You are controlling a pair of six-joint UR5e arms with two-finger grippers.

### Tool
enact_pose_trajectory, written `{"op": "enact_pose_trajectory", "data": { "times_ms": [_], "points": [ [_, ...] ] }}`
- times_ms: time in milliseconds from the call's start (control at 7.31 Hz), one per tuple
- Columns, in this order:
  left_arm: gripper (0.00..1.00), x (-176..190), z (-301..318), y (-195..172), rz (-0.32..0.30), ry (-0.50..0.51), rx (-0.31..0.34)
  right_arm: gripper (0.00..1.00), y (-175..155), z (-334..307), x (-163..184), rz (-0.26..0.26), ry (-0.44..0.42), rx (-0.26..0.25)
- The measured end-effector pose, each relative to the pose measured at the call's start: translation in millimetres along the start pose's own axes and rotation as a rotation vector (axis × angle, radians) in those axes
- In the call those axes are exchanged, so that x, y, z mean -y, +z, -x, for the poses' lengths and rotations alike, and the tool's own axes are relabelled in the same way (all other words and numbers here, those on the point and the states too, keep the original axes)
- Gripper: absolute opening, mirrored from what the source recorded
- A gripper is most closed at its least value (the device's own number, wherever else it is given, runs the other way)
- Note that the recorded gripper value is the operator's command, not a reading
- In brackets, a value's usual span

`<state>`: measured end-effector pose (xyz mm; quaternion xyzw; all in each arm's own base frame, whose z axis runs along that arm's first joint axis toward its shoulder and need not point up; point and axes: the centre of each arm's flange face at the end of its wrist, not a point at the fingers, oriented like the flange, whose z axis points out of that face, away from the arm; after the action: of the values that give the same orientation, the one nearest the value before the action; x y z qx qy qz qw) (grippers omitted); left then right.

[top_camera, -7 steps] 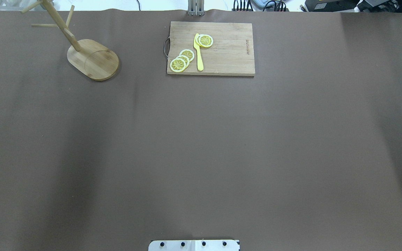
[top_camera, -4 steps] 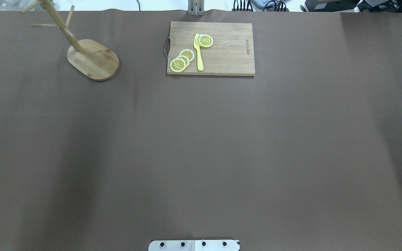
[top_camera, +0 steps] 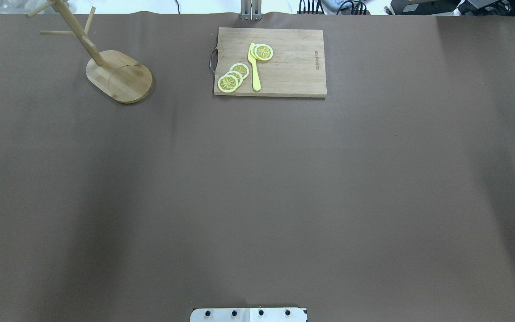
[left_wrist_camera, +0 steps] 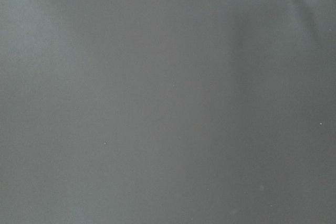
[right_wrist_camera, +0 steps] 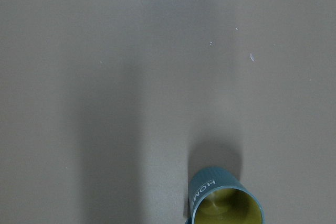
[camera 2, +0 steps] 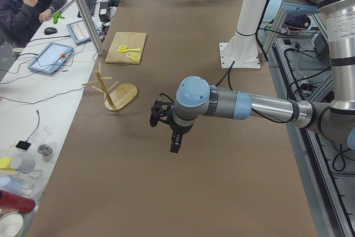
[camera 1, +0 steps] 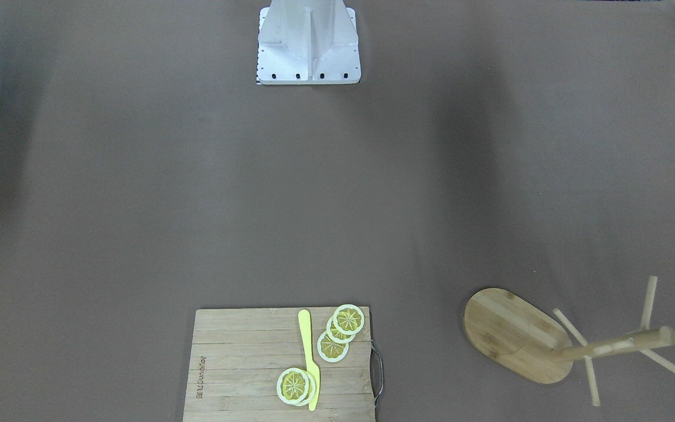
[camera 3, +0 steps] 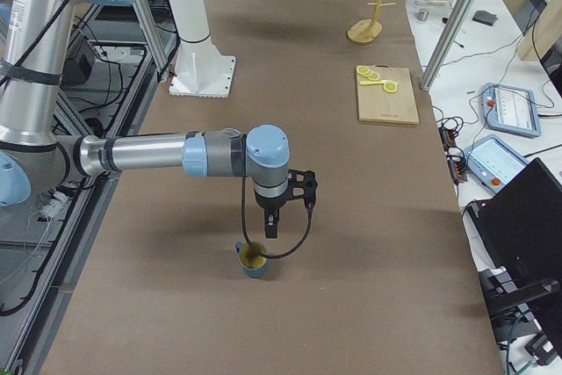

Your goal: Hang cup on storage rack

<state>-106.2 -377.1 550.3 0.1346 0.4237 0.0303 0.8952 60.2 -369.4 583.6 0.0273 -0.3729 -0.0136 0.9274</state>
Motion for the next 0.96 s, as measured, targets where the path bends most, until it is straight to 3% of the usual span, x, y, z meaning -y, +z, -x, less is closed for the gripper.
{"op": "enact_pose_trajectory", "data": {
  "times_ms": [274,548,958],
  "points": [
    [0.99,7.2,-5.7,0.5,-0.107,0.113,-0.066,1.0,-20.9,17.0,-6.8,-0.038,-0.026,0.003],
    [0.99,4.9,4.3,9.5,-0.173,0.182,-0.081,1.0,-17.3,11.1,-19.6,-0.031,-0.016,-0.003],
    [0.99,-5.7,21.7,24.2,-0.241,0.263,-0.074,0.97,53.9,-58.4,-50.8,-0.048,-0.032,-0.014]
  ]
}}
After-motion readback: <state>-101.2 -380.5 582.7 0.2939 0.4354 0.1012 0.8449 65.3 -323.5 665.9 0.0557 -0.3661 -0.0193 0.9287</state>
